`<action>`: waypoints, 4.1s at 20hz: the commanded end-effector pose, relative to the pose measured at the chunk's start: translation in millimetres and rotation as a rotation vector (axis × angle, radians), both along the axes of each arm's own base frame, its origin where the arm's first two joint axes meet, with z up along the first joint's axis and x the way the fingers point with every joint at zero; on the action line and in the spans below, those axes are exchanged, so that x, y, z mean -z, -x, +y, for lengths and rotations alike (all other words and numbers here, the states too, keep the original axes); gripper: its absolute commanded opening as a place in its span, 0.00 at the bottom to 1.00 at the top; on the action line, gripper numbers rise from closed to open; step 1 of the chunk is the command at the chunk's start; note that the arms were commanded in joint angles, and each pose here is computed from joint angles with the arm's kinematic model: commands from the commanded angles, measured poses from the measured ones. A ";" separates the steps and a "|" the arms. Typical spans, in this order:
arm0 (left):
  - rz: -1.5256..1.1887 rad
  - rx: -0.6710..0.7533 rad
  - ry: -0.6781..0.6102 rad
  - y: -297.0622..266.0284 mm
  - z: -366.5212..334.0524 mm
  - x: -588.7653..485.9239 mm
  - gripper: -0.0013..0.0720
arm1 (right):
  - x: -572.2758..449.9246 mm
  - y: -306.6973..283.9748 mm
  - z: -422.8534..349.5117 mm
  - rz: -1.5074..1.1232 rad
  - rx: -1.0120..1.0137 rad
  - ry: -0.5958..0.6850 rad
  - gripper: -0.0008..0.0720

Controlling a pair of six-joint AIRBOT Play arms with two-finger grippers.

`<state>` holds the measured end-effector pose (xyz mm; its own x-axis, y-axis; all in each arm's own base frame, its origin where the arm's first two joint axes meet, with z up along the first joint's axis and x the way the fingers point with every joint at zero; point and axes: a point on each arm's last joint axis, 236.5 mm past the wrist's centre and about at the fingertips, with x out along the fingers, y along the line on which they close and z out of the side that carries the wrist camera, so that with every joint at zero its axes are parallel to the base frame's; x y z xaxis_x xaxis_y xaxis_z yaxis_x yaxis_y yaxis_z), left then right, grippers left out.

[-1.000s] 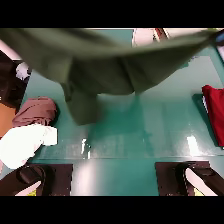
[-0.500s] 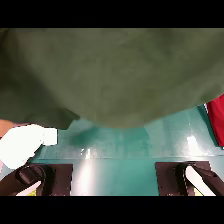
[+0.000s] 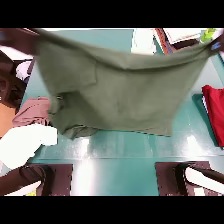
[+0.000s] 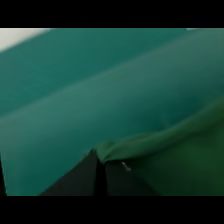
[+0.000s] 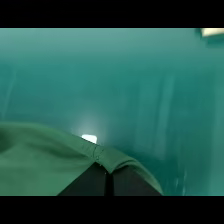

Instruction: Fold the shirts.

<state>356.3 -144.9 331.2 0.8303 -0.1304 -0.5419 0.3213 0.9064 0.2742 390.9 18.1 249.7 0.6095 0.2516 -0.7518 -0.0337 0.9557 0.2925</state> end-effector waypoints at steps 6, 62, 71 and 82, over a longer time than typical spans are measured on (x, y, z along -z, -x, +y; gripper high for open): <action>0.262 -0.091 0.053 -171.9 7.7 212.2 0.05 | 160.7 -106.2 1.3 0.171 0.016 -0.048 0.03; 0.827 -0.328 0.304 64.3 52.7 365.5 0.05 | 254.1 104.0 -30.0 0.592 -0.016 0.043 0.87; 0.817 -0.323 0.305 61.8 52.2 363.4 0.05 | 339.1 164.9 19.3 0.760 -0.002 -0.129 0.77; 0.447 -0.225 0.329 31.9 60.5 209.9 0.05 | 185.8 70.9 28.0 0.195 -0.060 -0.005 0.03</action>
<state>315.2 -92.0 40.2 0.3860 -0.2030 -0.8999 0.0931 0.9791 -0.1809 293.8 50.8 -12.5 0.2514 0.3025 -0.9194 0.0276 0.9473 0.3192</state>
